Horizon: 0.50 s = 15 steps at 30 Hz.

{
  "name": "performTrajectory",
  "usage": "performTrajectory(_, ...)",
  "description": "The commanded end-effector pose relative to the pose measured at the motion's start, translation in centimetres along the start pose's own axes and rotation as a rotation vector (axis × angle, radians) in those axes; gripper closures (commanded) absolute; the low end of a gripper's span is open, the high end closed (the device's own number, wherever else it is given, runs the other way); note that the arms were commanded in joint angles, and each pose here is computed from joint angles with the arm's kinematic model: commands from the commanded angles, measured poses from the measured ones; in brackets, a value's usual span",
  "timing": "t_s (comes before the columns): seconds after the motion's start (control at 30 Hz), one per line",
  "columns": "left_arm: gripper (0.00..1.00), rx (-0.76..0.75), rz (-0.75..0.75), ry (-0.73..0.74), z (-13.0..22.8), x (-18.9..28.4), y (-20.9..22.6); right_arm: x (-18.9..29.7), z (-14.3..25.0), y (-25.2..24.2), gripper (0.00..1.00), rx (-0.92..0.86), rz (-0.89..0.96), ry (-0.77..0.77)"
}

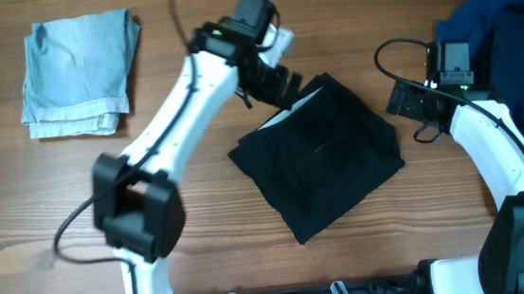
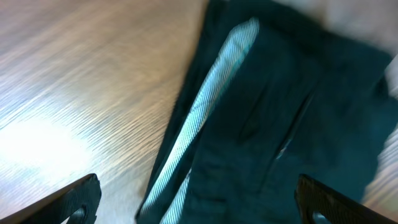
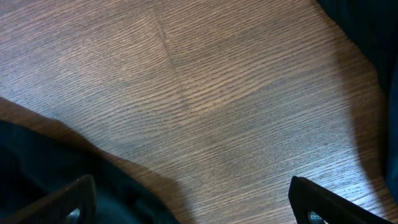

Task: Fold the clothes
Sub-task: 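Grasp the folded black trousers' top edge with the left gripper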

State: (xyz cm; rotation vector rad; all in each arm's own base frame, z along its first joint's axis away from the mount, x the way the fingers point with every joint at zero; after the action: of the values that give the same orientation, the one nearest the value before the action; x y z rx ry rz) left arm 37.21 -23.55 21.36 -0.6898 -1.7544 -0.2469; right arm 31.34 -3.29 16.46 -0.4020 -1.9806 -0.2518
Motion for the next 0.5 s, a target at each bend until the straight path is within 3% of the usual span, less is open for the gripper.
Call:
performTrajectory(0.0, 0.00, -0.244, 0.011, 0.084, 0.6, -3.4, -0.5, 0.4, -0.3, -0.1, 0.00, -0.003, 0.013, -0.022)
performTrajectory(0.47, 0.00, -0.262, 0.071, 0.150, 1.0, -8.8, -0.4, 0.4, -0.4, -0.1, 0.00, -0.003, 0.012, -0.022)
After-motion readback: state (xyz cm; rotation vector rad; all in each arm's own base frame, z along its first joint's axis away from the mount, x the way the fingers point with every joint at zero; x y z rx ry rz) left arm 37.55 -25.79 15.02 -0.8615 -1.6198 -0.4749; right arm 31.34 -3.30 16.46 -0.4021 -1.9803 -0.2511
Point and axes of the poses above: each gripper's point midway between its finger pads, its own x axis back along the fingers, its own y axis along the line the jaws close on, z = x × y, the point moved 10 cm from there along x, back along the fingers, and after that the axes turned 1 degree about x, right-handed, at the moved point
